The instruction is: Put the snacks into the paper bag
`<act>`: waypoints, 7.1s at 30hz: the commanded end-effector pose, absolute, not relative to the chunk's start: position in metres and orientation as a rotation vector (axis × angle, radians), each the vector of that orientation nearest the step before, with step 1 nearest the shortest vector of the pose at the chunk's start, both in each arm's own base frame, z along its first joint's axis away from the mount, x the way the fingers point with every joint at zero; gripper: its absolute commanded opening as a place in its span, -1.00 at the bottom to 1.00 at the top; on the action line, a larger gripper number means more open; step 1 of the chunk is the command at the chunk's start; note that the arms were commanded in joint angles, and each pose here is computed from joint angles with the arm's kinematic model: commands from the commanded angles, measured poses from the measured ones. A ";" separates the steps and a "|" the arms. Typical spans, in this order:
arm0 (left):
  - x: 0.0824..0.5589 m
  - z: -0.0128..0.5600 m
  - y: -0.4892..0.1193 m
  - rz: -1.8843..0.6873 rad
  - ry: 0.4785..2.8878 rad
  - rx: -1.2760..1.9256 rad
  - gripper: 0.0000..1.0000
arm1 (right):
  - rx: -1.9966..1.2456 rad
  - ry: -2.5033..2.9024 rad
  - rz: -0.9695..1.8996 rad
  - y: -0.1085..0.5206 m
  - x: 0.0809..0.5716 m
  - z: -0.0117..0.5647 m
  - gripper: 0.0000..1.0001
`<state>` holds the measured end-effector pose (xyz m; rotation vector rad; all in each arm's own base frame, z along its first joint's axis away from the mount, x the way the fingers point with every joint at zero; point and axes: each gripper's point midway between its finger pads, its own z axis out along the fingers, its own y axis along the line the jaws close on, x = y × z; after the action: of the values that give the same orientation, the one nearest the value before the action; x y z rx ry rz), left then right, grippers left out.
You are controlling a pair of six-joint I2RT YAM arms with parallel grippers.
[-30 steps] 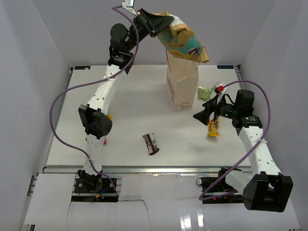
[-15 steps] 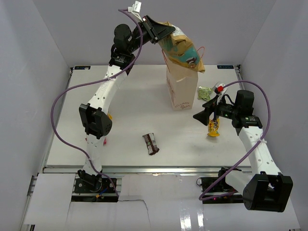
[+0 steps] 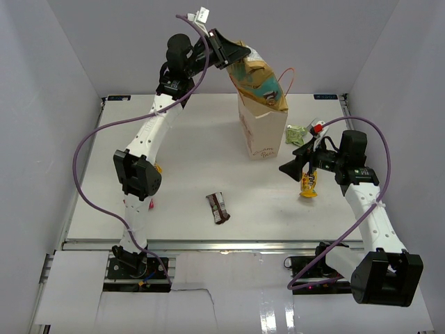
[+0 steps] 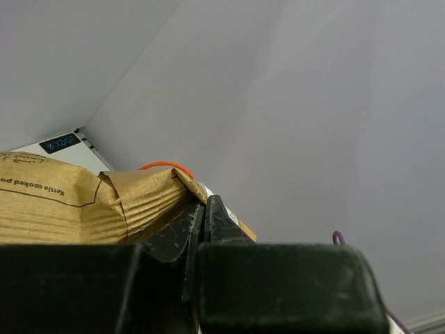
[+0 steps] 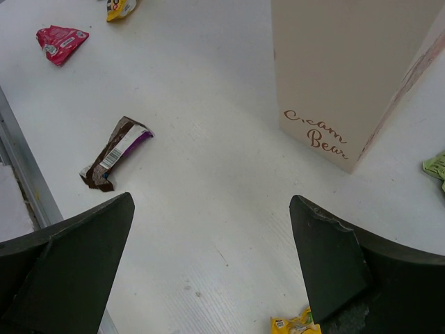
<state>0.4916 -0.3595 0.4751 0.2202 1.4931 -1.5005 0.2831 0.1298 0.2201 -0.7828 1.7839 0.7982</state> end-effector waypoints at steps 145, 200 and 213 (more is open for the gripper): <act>0.241 0.130 -0.195 -1.041 2.331 -0.322 0.96 | -0.891 1.765 0.469 0.117 0.361 0.295 -0.56; 0.226 0.019 -0.274 -0.407 2.923 -0.330 -0.18 | -0.958 1.879 0.925 0.141 0.227 0.172 0.64; 0.263 0.106 -0.340 -0.957 2.628 -0.217 -0.52 | -0.765 2.150 1.075 0.225 0.229 0.157 0.64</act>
<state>0.2477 -0.3105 0.0583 -0.2395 2.7725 -0.7160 0.2070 0.2046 0.1391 -0.9517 2.1082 1.0703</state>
